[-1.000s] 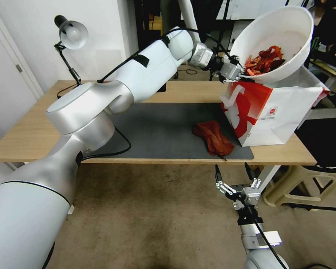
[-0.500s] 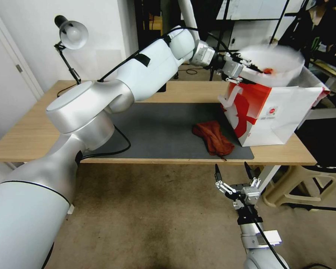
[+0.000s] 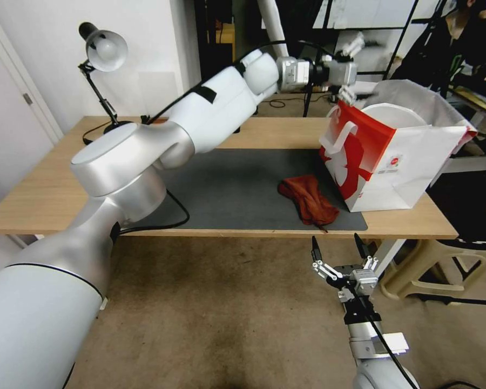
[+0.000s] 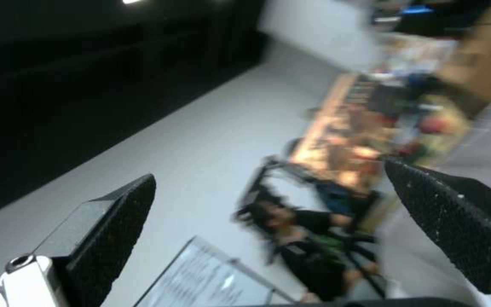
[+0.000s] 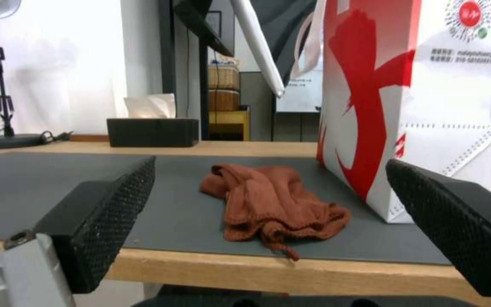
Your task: Sweep shrimp from table into container with towel, then put container into takeout bag.
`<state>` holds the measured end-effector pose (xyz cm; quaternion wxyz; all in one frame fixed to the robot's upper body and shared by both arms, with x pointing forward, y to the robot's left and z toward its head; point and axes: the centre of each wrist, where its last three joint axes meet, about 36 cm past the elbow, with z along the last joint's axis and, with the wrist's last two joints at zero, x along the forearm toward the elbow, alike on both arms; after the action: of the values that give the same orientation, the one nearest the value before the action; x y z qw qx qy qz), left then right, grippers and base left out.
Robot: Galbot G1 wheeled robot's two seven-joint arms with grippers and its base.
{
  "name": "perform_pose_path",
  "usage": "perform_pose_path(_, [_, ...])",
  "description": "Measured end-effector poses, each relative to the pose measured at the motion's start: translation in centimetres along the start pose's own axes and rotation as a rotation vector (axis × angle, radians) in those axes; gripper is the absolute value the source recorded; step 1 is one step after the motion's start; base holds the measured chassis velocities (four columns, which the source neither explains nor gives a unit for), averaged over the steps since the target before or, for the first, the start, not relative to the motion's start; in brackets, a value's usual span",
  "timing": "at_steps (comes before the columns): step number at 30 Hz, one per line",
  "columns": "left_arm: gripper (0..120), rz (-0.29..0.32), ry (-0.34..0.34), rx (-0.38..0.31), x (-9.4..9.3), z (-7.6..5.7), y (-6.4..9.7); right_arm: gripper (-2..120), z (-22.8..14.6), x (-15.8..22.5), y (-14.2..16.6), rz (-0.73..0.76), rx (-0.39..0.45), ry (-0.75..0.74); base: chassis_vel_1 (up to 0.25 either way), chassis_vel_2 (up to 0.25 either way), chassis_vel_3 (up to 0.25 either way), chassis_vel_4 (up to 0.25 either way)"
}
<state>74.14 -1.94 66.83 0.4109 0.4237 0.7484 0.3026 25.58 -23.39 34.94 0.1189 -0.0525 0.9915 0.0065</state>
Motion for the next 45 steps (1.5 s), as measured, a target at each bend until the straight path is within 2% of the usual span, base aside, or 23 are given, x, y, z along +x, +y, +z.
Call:
perform_pose_path(1, [100, 0.000, 0.000, 0.000, 0.0, 0.0, 0.0, 100, 0.0, 0.0, 0.0, 0.000, 0.000, 0.000, 0.000, 0.000, 0.000, 0.000])
perform_pose_path(3, [100, -0.176, 0.057, 0.099, 0.0, -0.2, -2.9, 100, -0.2, -0.1, -0.1, 0.005, 0.001, -0.006, 0.000, 0.000, 0.000, 0.000])
perform_pose_path(5, [100, -0.217, 0.074, 0.130, -0.2, -0.5, -3.7, 100, -0.2, -0.1, -0.1, 0.005, 0.001, -0.008, 0.000, 0.000, 0.000, 0.000])
perform_pose_path(6, [100, -0.332, 0.129, 0.219, -0.8, -1.7, -5.9, 100, -0.4, -0.1, -0.1, 0.008, 0.001, -0.011, 0.000, 0.000, 0.000, 0.000])
perform_pose_path(7, [100, -0.332, 0.129, 0.219, -0.8, -1.7, -5.9, 100, -0.4, -0.1, -0.1, 0.008, 0.001, -0.011, 0.000, 0.000, 0.000, 0.000])
perform_pose_path(10, [100, -0.491, 0.248, 0.399, -1.7, -4.4, -9.7, 100, -0.5, -0.2, 0.0, 0.011, -0.001, -0.017, 0.000, 0.000, 0.000, 0.000])
perform_pose_path(13, [100, -0.531, 0.280, 0.479, -1.2, -5.4, -11.1, 100, -0.6, -0.3, 0.1, 0.012, -0.003, -0.019, 0.000, 0.000, 0.000, 0.000])
perform_pose_path(16, [100, -0.564, 0.312, 0.520, 1.3, -4.9, -11.4, 100, -0.7, -0.3, 0.1, 0.014, -0.004, -0.020, 0.000, 0.000, 0.000, 0.000])
perform_pose_path(18, [100, -0.614, 0.372, 0.532, 7.8, -2.8, -11.2, 100, -0.8, -0.4, 0.3, 0.018, -0.006, -0.023, 0.000, 0.000, 0.000, 0.000])
perform_pose_path(20, [100, -0.624, 0.384, 0.534, 9.1, -2.5, -11.2, 100, -0.9, -0.4, 0.3, 0.019, -0.006, -0.024, 0.000, 0.000, 0.000, 0.000])
perform_pose_path(21, [100, -0.640, 0.402, 0.539, 11.9, -2.2, -11.3, 100, -0.9, -0.3, 0.4, 0.020, -0.006, -0.026, 0.000, 0.000, 0.000, 0.000])
perform_pose_path(22, [100, -0.642, 0.405, 0.540, 12.3, -2.1, -11.3, 100, -1.0, -0.3, 0.4, 0.021, -0.006, -0.026, 0.000, 0.000, 0.000, 0.000])
perform_pose_path(23, [100, -0.653, 0.429, 0.548, 16.7, -2.3, -11.7, 100, -1.1, -0.3, 0.4, 0.023, -0.004, -0.028, 0.000, 0.000, 0.000, 0.000])
perform_pose_path(24, [100, -0.653, 0.429, 0.548, 16.7, -2.3, -11.7, 100, -1.1, -0.3, 0.4, 0.023, -0.004, -0.028, 0.000, 0.000, 0.000, 0.000])
perform_pose_path(26, [100, -0.667, 0.470, 0.558, 22.9, -3.2, -12.5, 100, -1.2, -0.4, 0.4, 0.030, -0.005, -0.033, 0.000, 0.000, 0.000, 0.000])
perform_pose_path(27, [100, -0.667, 0.470, 0.558, 22.9, -3.2, -12.5, 100, -1.2, -0.4, 0.4, 0.030, -0.005, -0.033, 0.000, 0.000, 0.000, 0.000])
perform_pose_path(29, [100, -0.673, 0.531, 0.556, 29.7, -4.6, -14.2, 100, -1.3, -0.6, 0.6, 0.038, -0.007, -0.041, 0.000, 0.000, 0.000, 0.000])
perform_pose_path(31, [100, -0.680, 0.546, 0.558, 31.6, -5.2, -14.7, 100, -1.4, -0.7, 0.7, 0.039, -0.007, -0.042, 0.000, 0.000, 0.000, 0.000])
perform_pose_path(34, [100, -0.734, 0.572, 0.552, 38.7, -8.7, -16.4, 100, -1.4, -1.5, 1.1, 0.034, -0.008, -0.055, 0.000, 0.000, 0.000, 0.000])
perform_pose_path(35, [100, -0.734, 0.572, 0.552, 38.7, -8.7, -16.4, 100, -1.4, -1.5, 1.1, 0.034, -0.008, -0.055, 0.000, 0.000, 0.000, 0.000])
perform_pose_path(38, [100, -0.789, 0.607, 0.544, 44.1, -13.0, -19.2, 100, -1.1, -3.1, 1.5, -0.003, -0.007, -0.062, 0.000, 0.000, 0.000, 0.000])
perform_pose_path(39, [100, -0.789, 0.607, 0.544, 44.1, -13.0, -19.2, 100, -1.1, -3.1, 1.5, -0.003, -0.007, -0.062, 0.000, 0.000, 0.000, 0.000])
perform_pose_path(45, [100, -0.798, 0.674, 0.564, 48.7, -16.4, -25.0, 100, -1.0, -2.3, 1.2, 0.031, 0.009, -0.064, 0.000, 0.000, 0.000, 0.000])
